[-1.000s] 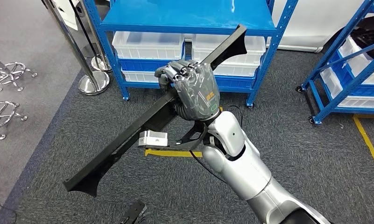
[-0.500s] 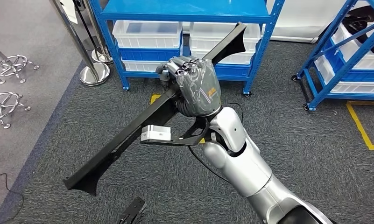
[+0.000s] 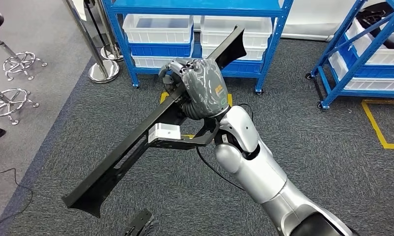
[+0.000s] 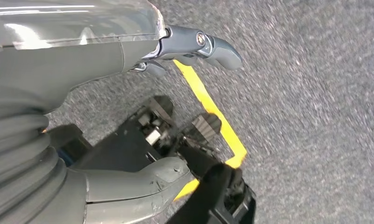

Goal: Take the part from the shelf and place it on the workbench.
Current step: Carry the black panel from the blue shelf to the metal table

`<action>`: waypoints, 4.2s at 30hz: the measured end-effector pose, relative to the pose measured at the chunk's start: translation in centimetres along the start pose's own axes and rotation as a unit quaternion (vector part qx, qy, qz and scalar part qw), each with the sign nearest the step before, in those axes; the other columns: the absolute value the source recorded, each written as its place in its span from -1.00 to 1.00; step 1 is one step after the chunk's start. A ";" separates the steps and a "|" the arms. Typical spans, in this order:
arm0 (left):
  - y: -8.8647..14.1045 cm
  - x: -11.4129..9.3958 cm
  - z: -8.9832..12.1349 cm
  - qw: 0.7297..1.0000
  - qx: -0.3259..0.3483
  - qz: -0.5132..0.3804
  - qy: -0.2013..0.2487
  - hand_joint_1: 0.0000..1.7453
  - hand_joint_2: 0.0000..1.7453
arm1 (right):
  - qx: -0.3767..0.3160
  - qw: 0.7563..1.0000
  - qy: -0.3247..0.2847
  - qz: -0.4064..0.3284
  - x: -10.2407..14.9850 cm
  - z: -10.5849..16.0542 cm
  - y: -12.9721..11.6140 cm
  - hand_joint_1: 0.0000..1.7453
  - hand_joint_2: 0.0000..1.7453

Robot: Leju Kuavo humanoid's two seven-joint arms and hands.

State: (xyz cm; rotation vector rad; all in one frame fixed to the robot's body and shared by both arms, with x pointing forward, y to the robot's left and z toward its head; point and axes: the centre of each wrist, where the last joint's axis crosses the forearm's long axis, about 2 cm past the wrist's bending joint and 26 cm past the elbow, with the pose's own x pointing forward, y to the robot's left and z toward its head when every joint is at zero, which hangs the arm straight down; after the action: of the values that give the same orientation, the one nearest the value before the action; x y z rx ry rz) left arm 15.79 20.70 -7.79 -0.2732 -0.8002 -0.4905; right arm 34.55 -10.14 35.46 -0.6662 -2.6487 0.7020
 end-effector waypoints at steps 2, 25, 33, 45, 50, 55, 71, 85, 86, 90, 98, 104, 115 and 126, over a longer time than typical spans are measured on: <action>0.0 0.0 0.0 1.000 -0.001 -0.001 -0.005 -1.00 1.00 | -0.001 1.000 -0.015 0.003 0.1 0.0 -0.2 1.00 1.00; 0.1 -0.2 0.1 1.000 0.008 -0.001 -0.020 -1.00 1.00 | -0.016 0.995 -0.086 0.041 1.2 1.1 -1.5 1.00 1.00; 0.6 0.2 0.0 1.000 0.012 -0.004 -0.024 -1.00 1.00 | -0.022 0.994 -0.090 0.049 1.2 0.8 -1.8 1.00 1.00; 0.4 0.4 -0.2 1.000 0.011 -0.004 -0.025 -1.00 1.00 | -0.019 0.994 -0.087 0.057 0.7 1.1 -1.8 1.00 1.00; 0.4 0.2 -0.1 1.000 0.010 -0.003 -0.023 -1.00 1.00 | -0.020 0.994 -0.087 0.058 0.7 1.1 -1.9 1.00 1.00; 0.3 0.1 0.0 1.000 0.010 -0.003 -0.019 -1.00 1.00 | -0.018 0.994 -0.084 0.063 0.6 1.3 -1.8 1.00 1.00; 1.0 0.5 -0.2 1.000 0.023 -0.017 -0.013 -1.00 1.00 | -0.021 0.994 -0.080 0.077 0.3 1.6 -1.9 1.00 1.00; 2.0 0.0 0.2 1.000 0.020 -0.018 -0.003 -1.00 1.00 | -0.030 0.993 -0.075 0.087 0.8 1.2 -1.9 1.00 1.00; 2.0 -0.1 0.3 1.000 0.019 -0.018 -0.002 -1.00 1.00 | -0.030 0.993 -0.075 0.087 0.8 1.2 -2.0 1.00 1.00; 2.2 -0.2 0.3 1.000 0.013 -0.015 0.000 -1.00 1.00 | -0.033 0.993 -0.076 0.088 0.9 1.2 -2.1 1.00 1.00; 1.4 -1.2 0.8 1.000 -0.009 -0.012 0.023 -1.00 1.00 | -0.036 0.992 -0.079 0.089 1.1 1.2 -2.0 1.00 1.00; -0.3 -2.0 1.0 0.999 -0.005 -0.011 0.035 -1.00 1.00 | -0.032 0.993 -0.075 0.089 1.1 1.5 -1.8 1.00 1.00; -1.2 -2.2 1.1 0.999 -0.016 -0.006 0.045 -1.00 1.00 | -0.031 0.993 -0.072 0.086 1.2 1.8 -1.7 1.00 1.00; -1.5 -2.0 1.0 0.998 -0.027 -0.009 0.048 -1.00 1.00 | -0.035 0.993 -0.069 0.088 1.0 2.0 -1.8 1.00 1.00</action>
State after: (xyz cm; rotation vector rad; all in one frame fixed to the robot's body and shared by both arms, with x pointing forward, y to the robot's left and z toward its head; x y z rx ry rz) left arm 13.20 20.41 -8.58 -0.2909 -0.6973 -0.5382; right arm 32.24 -11.76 34.91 -0.9106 -2.7758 0.7292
